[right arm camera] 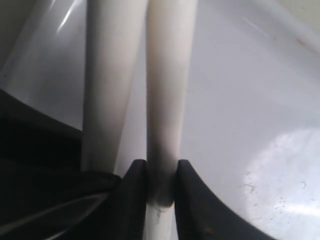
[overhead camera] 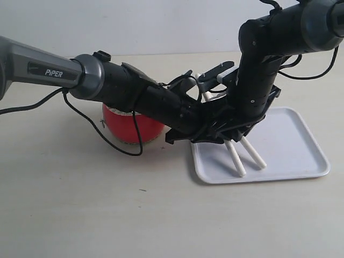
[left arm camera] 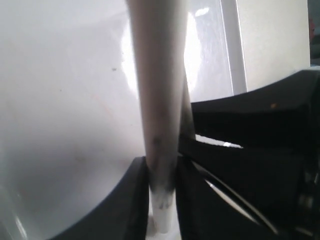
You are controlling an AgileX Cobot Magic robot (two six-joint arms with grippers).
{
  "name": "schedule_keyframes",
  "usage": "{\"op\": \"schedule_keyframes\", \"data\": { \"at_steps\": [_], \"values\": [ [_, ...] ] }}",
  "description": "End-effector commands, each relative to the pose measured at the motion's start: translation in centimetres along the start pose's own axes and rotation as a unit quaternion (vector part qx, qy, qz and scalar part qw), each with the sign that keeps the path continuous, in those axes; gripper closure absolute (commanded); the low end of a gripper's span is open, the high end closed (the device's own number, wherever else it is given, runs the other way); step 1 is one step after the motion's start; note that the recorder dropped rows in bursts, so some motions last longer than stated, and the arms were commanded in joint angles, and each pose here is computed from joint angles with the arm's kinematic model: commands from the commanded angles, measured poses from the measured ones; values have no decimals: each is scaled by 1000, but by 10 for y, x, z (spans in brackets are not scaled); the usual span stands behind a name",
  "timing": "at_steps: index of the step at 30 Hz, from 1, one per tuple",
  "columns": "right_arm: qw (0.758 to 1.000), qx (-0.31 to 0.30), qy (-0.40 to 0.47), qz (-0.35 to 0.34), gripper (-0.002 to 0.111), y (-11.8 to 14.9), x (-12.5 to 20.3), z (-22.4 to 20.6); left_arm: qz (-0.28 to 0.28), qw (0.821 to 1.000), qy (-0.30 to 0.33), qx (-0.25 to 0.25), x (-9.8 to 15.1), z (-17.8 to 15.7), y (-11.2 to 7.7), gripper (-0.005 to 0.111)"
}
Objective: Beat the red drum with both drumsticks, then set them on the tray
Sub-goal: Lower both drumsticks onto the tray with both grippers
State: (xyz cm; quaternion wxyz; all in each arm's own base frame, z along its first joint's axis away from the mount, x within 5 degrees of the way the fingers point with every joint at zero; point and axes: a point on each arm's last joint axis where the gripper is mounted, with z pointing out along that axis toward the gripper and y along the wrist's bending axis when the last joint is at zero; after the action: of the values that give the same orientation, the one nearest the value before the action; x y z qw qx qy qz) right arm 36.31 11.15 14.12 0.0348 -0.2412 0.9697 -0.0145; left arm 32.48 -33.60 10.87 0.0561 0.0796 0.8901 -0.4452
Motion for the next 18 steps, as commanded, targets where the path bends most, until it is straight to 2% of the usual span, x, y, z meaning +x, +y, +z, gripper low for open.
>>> {"op": "schedule_keyframes", "data": {
  "at_steps": [1,6,14,18],
  "values": [
    [999,-30,-1,17,108,8,-1,9,13,1000,16,20,2,-3,-16,107],
    [999,-28,-2,20,108,8,-2,9,17,1000,16,16,2,-3,-15,107],
    [1000,1,-5,24,108,3,-2,9,25,999,22,12,3,-3,-15,107],
    [998,28,-3,48,108,-6,-1,9,26,999,28,15,4,-3,-15,107]
  ]
}}
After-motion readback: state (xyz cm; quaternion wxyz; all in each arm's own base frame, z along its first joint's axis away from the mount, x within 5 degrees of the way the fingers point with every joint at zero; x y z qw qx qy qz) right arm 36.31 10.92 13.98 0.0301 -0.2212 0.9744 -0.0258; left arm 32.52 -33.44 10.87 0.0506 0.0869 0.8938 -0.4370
